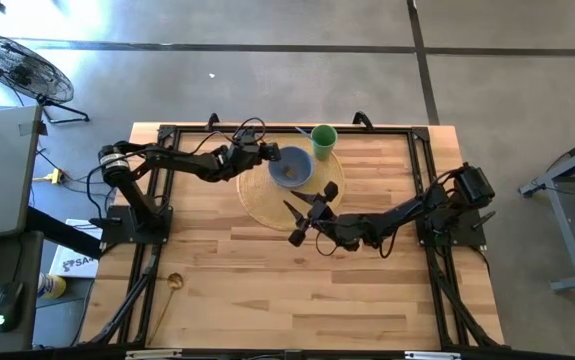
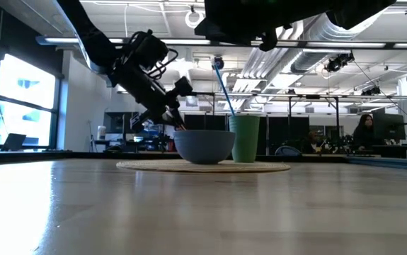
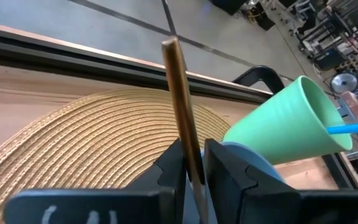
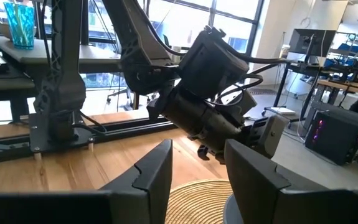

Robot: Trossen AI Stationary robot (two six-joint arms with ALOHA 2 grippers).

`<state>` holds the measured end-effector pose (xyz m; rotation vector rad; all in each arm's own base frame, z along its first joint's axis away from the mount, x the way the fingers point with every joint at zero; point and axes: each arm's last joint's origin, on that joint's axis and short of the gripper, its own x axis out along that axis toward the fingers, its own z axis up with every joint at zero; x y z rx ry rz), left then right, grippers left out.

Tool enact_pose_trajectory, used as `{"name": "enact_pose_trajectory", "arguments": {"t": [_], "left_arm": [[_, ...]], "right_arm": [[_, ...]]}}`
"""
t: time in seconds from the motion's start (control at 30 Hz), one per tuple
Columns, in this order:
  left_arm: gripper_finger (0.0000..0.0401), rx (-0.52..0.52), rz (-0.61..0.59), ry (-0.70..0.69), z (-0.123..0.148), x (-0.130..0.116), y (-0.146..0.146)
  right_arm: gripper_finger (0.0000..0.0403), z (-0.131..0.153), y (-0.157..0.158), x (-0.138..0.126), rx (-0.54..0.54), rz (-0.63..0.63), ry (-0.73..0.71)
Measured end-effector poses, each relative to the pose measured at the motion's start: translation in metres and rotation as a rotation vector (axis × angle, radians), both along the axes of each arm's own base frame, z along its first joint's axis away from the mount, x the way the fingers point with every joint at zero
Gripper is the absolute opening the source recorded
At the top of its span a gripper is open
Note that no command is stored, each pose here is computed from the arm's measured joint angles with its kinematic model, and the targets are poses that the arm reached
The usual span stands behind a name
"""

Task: Pick & Place Utensil
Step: Put the gold fork into the blue bowl on the brown mat

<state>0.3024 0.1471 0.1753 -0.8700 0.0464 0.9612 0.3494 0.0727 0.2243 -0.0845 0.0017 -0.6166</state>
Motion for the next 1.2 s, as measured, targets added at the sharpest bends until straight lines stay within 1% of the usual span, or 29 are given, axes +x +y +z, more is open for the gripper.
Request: {"name": "enact_pose_trajectory", "arguments": {"t": [0.3, 0.57, 0.73, 1.2], "left_arm": [[0.0058, 0.000, -0.008, 0.045, -0.0029, -0.0013, -0.0005], [0.0058, -0.001, -0.008, 0.052, -0.0034, -0.0015, -0.0006], [0.0058, 0.041, -0.037, 0.096, -0.0031, -0.0013, -0.0007], [0.0059, 0.081, -0.077, 0.143, -0.0029, -0.0011, -0.0008]], "right_arm": [[0.0140, -0.0003, 0.0000, 0.0000, 0.000, 0.000, 0.001], [0.0140, -0.0004, 0.0000, -0.0001, 0.000, 0.000, 0.001], [0.0140, -0.0004, 0.0000, -0.0001, 0.000, 0.000, 0.001], [0.0140, -0.0009, 0.0001, 0.0000, -0.003, 0.000, 0.007]]}}
